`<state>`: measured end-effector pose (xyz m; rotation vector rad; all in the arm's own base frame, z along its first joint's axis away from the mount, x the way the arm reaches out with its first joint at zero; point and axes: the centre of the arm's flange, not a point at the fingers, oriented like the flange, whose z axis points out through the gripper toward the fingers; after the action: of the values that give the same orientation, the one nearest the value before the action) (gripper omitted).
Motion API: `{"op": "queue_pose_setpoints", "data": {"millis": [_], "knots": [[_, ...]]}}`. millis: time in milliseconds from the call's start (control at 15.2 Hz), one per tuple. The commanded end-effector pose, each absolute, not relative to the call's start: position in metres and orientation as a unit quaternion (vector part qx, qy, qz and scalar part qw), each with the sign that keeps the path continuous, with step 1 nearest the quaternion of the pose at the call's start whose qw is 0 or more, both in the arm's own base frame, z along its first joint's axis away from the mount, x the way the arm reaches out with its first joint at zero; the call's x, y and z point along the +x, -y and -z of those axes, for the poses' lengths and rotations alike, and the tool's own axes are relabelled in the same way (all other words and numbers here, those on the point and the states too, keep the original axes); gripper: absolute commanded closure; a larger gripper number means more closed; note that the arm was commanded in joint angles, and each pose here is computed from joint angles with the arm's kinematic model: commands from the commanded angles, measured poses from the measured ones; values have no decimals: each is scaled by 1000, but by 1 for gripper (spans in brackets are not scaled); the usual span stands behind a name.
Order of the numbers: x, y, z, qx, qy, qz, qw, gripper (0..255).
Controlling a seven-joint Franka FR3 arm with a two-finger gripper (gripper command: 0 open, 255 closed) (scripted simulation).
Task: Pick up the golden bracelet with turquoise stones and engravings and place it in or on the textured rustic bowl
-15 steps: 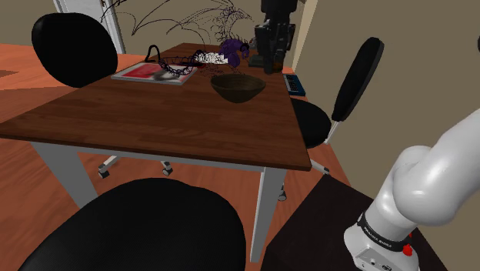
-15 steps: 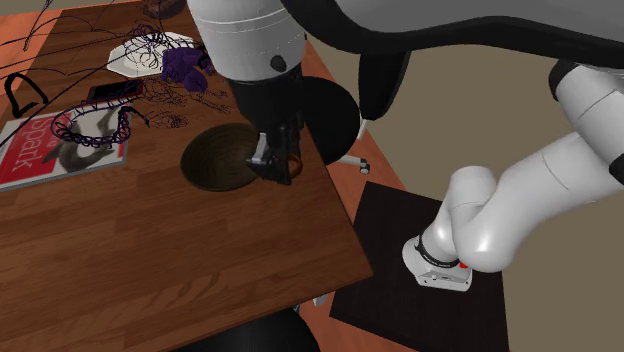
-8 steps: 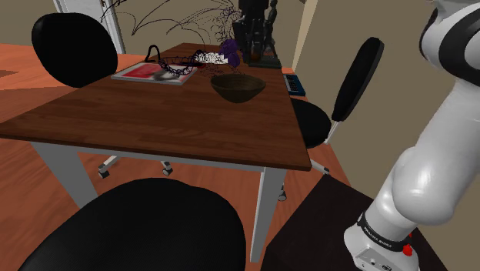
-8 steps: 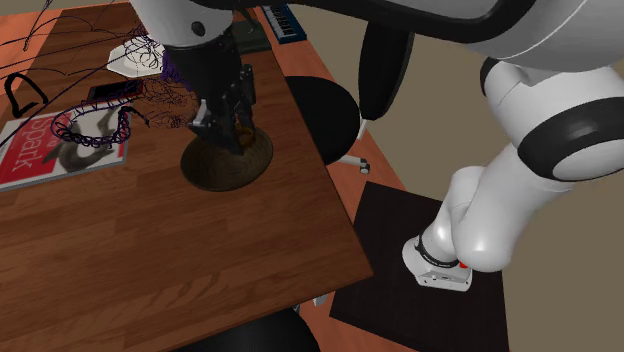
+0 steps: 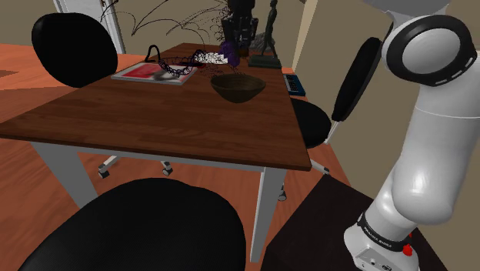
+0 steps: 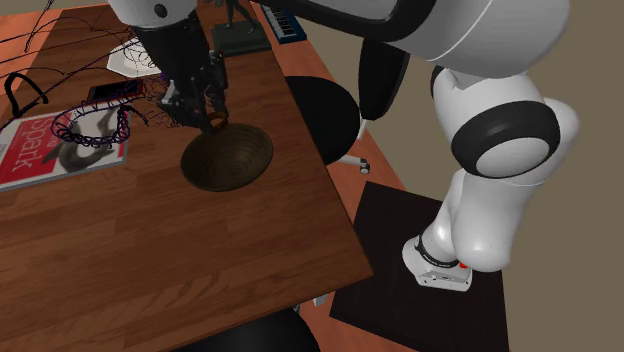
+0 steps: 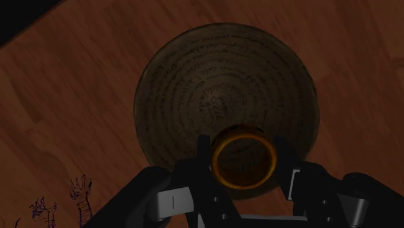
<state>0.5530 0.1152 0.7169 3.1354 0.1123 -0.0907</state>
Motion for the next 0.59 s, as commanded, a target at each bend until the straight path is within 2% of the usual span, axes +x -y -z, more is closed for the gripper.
{"op": "queue_pose_setpoints", "data": {"millis": [0, 528], "knots": [[561, -112, -693, 999, -35, 41, 3, 255], [561, -112, -651, 999, -35, 41, 3, 255]]}}
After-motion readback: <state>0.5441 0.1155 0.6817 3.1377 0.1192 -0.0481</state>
